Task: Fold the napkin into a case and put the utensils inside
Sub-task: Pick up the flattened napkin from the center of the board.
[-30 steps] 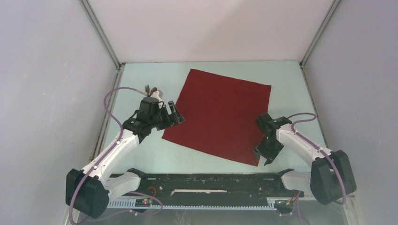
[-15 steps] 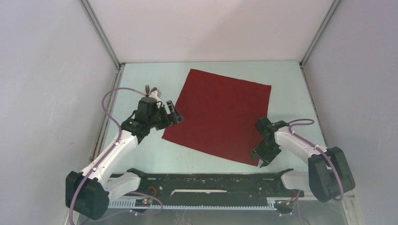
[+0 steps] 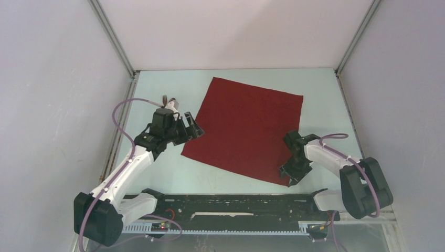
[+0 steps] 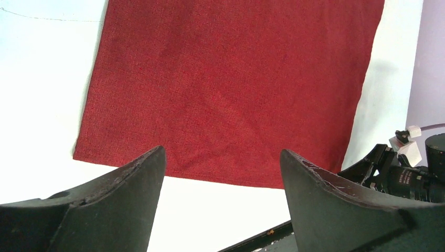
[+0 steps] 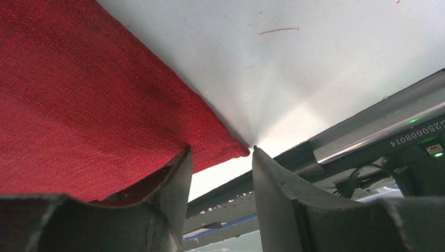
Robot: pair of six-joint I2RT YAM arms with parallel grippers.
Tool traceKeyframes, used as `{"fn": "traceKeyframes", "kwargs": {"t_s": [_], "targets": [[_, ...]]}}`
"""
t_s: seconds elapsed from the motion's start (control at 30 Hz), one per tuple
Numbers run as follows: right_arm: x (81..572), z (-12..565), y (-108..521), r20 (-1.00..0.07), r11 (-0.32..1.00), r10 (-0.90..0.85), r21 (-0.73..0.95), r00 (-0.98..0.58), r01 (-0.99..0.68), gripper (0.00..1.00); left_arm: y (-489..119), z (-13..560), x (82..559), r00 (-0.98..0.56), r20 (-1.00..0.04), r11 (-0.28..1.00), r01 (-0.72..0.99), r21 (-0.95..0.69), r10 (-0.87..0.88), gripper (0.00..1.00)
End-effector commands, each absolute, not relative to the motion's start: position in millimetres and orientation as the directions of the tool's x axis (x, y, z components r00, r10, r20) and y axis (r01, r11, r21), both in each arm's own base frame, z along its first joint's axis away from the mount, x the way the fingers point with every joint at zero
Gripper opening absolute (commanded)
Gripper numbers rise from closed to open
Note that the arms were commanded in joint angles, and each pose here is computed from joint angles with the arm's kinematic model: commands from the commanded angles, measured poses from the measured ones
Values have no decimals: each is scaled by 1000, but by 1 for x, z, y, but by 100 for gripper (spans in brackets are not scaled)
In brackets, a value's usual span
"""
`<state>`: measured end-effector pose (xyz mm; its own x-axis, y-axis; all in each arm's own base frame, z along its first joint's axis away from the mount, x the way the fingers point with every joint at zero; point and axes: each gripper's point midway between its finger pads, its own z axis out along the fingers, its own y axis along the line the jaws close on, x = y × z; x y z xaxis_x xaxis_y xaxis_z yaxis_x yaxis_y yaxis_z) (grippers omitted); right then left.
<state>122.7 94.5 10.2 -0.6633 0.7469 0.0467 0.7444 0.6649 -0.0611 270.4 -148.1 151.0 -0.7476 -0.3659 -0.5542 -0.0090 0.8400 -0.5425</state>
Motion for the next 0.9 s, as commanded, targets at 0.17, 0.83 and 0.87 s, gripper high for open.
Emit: {"fn": "traceKeyframes", "kwargs": {"t_s": [0.17, 0.83, 0.87], "targets": [[124, 5, 84, -17, 613, 786, -109, -618, 783, 49, -142, 152, 272, -734, -564, 833, -4, -553, -378, 86], [123, 26, 81, -60, 570, 820, -5, -570, 821, 0, -78, 74, 264, -663, -374, 761, -575, -300, -649, 63], [123, 27, 81, -59, 572, 819, -4, -571, 820, 0, -77, 68, 262, -658, -346, 743, -611, -273, -669, 62]]}}
